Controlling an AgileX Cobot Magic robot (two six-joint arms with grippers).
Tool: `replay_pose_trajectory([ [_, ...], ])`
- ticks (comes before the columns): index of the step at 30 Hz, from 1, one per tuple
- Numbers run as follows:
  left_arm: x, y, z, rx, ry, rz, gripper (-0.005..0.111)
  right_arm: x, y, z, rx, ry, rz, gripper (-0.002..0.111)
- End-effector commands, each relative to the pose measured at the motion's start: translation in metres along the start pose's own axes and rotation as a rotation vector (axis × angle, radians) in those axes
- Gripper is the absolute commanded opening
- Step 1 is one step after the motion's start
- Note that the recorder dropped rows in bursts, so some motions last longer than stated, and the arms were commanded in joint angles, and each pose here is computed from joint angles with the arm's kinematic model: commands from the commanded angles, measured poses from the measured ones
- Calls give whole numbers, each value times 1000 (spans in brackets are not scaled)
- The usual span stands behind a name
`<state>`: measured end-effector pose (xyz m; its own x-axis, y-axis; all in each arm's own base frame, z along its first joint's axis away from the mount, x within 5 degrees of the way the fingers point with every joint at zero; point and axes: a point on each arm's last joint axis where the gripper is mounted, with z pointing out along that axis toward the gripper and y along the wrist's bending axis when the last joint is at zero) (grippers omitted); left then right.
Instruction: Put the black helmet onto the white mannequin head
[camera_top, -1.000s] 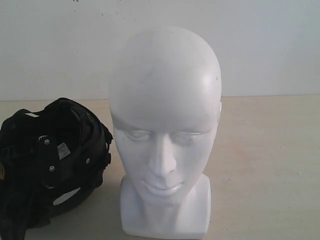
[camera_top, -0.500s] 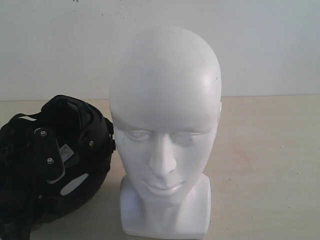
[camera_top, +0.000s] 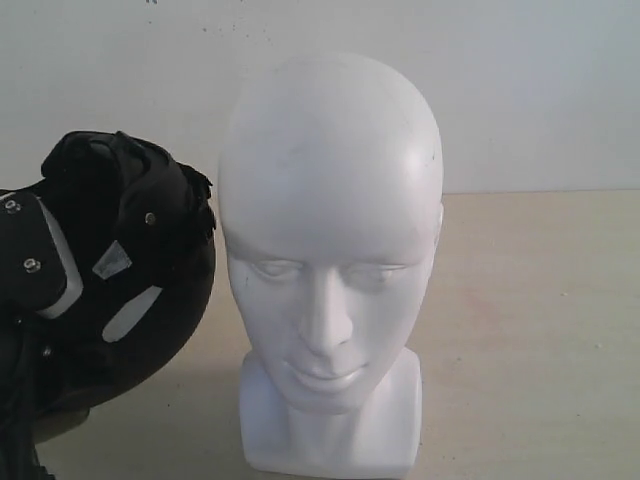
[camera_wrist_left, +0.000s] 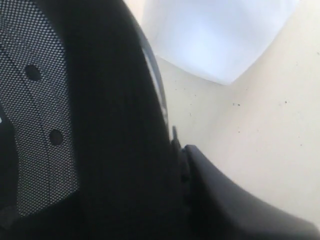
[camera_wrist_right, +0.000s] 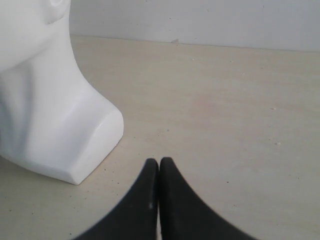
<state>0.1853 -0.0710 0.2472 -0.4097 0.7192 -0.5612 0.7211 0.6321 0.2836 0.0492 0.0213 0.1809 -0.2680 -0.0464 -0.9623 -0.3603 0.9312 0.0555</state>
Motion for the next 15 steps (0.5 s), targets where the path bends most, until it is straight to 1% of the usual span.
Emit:
replay_pose_trajectory([
  [1,-5,2,-16,-64,-63,33,4,-1,0,0,0,-10,-8,0],
  [2,-3,4,-19,-97,-52,-11,4,-1,0,0,0,-10,-8,0],
  [4,-3,4,-25,-149,-51,-45,4,-1,0,0,0,-10,-8,0],
  [5,-3,5,-30,-194,-55,-74,4,-1,0,0,0,-10,-8,0],
  [6,-4,5,-34,-226,-63,-72,4,-1,0,0,0,-10,-8,0],
  [7,-5,5,-37,-247,-81,-109,4,-1,0,0,0,-10,-8,0],
  [8,-8,3,-42,-273,-112,-114,4,-1,0,0,0,-10,-8,0],
  [10,-13,0,-48,-290,-187,-206,4,-1,0,0,0,-10,-8,0],
  [11,-16,-2,-52,-302,-243,-271,4,-1,0,0,0,-10,-8,0],
  [13,-20,-4,-58,-323,-311,-355,4,-1,0,0,0,-10,-8,0],
  [15,-21,-7,-61,-337,-361,-379,4,-1,0,0,0,-10,-8,0],
])
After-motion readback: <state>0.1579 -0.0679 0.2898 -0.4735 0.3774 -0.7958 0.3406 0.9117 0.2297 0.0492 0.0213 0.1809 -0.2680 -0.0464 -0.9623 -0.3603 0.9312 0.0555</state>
